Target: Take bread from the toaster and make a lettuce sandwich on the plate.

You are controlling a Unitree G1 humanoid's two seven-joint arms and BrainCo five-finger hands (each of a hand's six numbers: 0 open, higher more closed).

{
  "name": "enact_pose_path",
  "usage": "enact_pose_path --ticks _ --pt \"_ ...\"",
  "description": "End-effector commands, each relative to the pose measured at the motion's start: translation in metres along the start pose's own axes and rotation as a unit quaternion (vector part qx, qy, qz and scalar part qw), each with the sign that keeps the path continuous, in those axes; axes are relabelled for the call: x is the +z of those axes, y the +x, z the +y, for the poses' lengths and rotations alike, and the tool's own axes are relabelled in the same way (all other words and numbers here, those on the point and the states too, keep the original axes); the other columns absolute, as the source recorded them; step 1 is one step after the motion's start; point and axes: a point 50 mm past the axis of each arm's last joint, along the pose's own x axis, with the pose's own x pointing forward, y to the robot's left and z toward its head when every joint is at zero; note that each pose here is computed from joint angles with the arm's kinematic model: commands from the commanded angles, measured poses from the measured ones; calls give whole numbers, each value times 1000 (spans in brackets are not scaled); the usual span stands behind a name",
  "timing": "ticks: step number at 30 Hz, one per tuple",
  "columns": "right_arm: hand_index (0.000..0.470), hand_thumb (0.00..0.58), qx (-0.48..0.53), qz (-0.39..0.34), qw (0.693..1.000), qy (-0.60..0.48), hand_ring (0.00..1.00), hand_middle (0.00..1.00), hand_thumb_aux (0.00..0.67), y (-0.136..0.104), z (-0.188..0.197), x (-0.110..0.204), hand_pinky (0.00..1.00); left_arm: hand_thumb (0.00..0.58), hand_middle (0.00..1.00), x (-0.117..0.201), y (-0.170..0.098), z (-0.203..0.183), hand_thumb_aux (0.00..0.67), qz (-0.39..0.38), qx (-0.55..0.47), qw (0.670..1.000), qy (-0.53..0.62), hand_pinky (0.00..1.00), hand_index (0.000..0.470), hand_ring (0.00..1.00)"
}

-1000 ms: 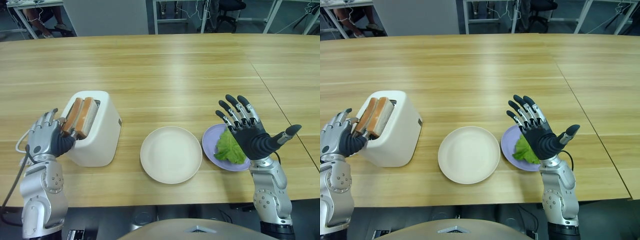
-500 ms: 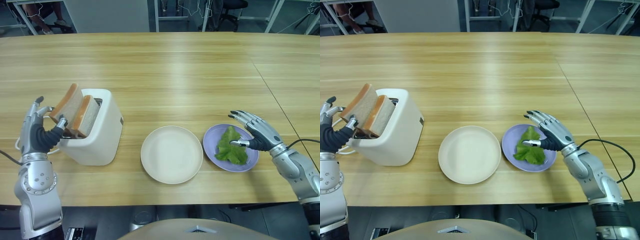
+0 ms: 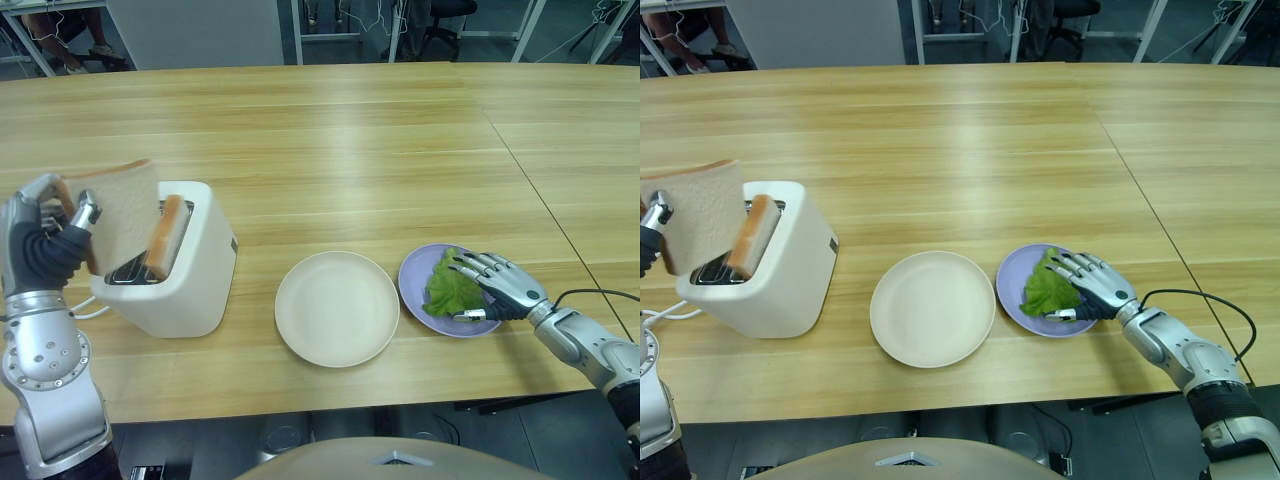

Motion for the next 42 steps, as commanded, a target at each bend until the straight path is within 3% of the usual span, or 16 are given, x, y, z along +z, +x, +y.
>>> enact_pose_path --ticks 1,2,3,4,5,6,7,15,20,25,31,35,39,40,41,42 --pt "34 83 21 1 1000 -20 0 0 50 0 10 -4 0 580 1000 38 5 9 670 -89 10 996 -27 1000 460 1000" --pt "119 261 20 0 1000 -22 0 0 173 1 11 -4 0 580 1000 46 6 12 670 -107 14 994 -31 1000 460 1000" --pt "119 261 19 -1 1000 -23 0 0 173 1 11 -4 0 580 1000 53 7 13 670 -121 16 992 -35 1000 460 1000" --pt "310 519 16 -1 1000 -24 0 0 452 2 11 -4 0 580 1000 60 7 15 670 -136 20 990 -40 1000 460 1000" --pt "364 555 12 -3 1000 -24 0 0 531 3 11 -3 0 580 1000 66 8 17 670 -147 21 988 -44 1000 460 1000" --pt "364 555 8 -4 1000 -24 0 0 531 4 10 -3 0 580 1000 72 8 18 670 -159 20 986 -49 1000 460 1000" --pt "460 580 1 -6 1000 -23 0 0 670 4 8 -2 0 580 1000 79 8 18 670 -172 20 983 -54 1000 460 1000" --pt "460 580 -50 -26 998 -12 0 0 670 11 -8 4 0 580 1000 114 6 -2 670 -226 -39 968 -98 1000 460 1000" --pt "460 580 -94 -35 995 -7 0 0 670 12 -24 7 0 580 1000 118 -3 -49 670 -204 -140 956 -157 1000 460 1000" --pt "460 580 -149 -30 988 -1 0 0 670 12 -45 5 0 580 1000 104 -27 -111 670 -130 -258 938 -193 1000 460 1000" --pt "460 580 -215 -43 976 -1 0 0 670 15 -81 11 0 580 1000 59 -72 -178 670 13 -388 904 -179 1000 460 1000" --pt "460 580 -235 -66 970 3 0 0 670 19 -97 24 0 580 1000 32 -98 -201 670 78 -447 881 -132 1000 460 1000" --pt "460 580 -245 -88 965 10 0 0 670 24 -107 39 0 580 1000 16 -110 -212 670 91 -475 872 -72 1000 460 1000" --pt "460 580 -247 -91 965 11 0 0 670 25 -108 41 0 577 820 13 -111 -214 623 90 -482 870 -60 820 428 820" --pt "460 580 -250 -97 963 14 0 0 670 28 -111 45 0 506 384 11 -112 -216 431 86 -483 871 -40 384 296 384" --pt "460 580 -252 -103 962 17 0 0 670 31 -113 48 0 49 0 9 -112 -216 29 77 -479 874 -17 0 20 0"
